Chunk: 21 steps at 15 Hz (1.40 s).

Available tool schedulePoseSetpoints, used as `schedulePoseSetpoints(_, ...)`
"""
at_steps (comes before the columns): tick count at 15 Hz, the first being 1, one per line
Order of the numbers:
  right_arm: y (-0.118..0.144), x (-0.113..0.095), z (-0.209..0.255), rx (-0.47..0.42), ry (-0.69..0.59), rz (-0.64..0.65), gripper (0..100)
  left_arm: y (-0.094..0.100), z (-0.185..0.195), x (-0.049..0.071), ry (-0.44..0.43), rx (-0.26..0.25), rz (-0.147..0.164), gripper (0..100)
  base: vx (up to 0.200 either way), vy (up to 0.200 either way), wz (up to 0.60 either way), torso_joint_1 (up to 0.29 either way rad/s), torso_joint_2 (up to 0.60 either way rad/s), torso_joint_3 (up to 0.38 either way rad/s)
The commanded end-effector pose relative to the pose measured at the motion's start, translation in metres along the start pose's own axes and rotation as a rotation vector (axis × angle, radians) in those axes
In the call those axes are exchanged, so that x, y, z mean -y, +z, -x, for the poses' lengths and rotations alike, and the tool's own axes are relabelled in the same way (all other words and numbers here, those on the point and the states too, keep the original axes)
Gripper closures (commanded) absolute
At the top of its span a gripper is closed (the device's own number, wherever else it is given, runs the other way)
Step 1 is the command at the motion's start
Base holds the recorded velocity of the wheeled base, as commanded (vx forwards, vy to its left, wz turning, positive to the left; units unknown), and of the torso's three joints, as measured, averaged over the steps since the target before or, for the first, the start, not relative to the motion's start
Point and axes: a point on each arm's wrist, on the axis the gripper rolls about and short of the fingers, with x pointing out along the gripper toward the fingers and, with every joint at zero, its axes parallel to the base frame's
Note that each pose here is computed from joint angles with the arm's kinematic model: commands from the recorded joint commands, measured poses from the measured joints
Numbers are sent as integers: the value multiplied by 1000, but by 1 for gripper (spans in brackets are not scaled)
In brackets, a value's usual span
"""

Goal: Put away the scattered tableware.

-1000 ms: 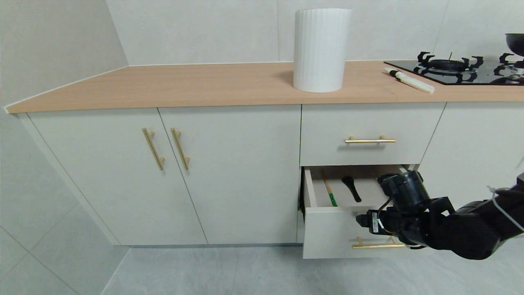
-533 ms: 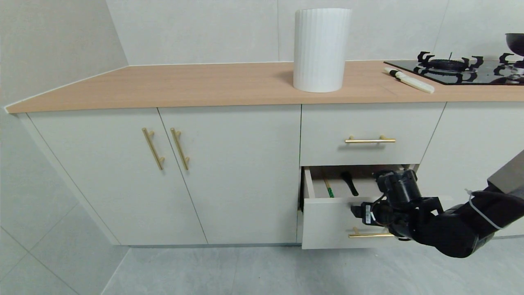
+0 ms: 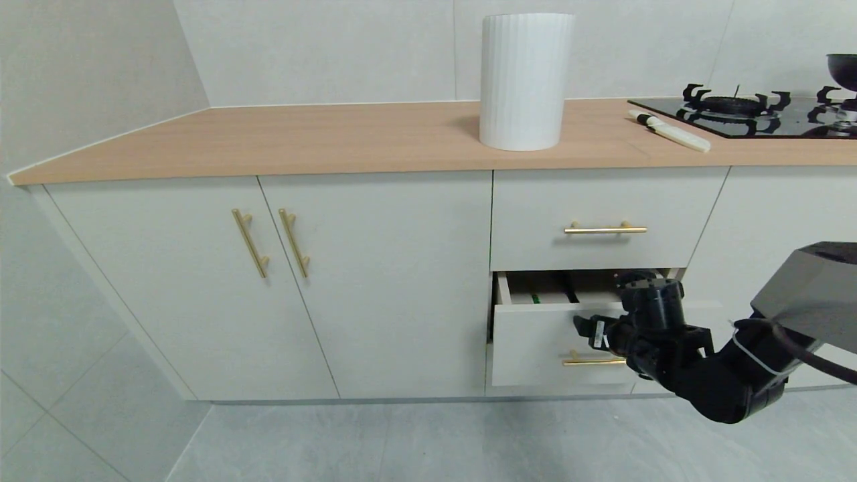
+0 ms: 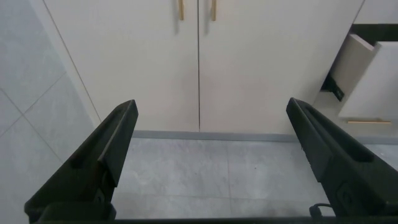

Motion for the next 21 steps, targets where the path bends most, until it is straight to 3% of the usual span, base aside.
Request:
schedulePoseSetpoints(1,-12,9,-16,4,-22,21,0,0,0,0,0,0,0,0,0,0,0,0,0,0)
schedulePoseSetpoints(8,-9,-2,-62,99,0,48,0,0,0,0,0,0,0,0,0,0,0,0,0,0)
schedulePoseSetpoints(14,3,32,-97,155,-80,-2,0,0,0,0,0,0,0,0,0,0,0,0,0,0)
schedulePoseSetpoints(21,6,32,-116,228,-83,-31,0,0,0,0,0,0,0,0,0,0,0,0,0,0)
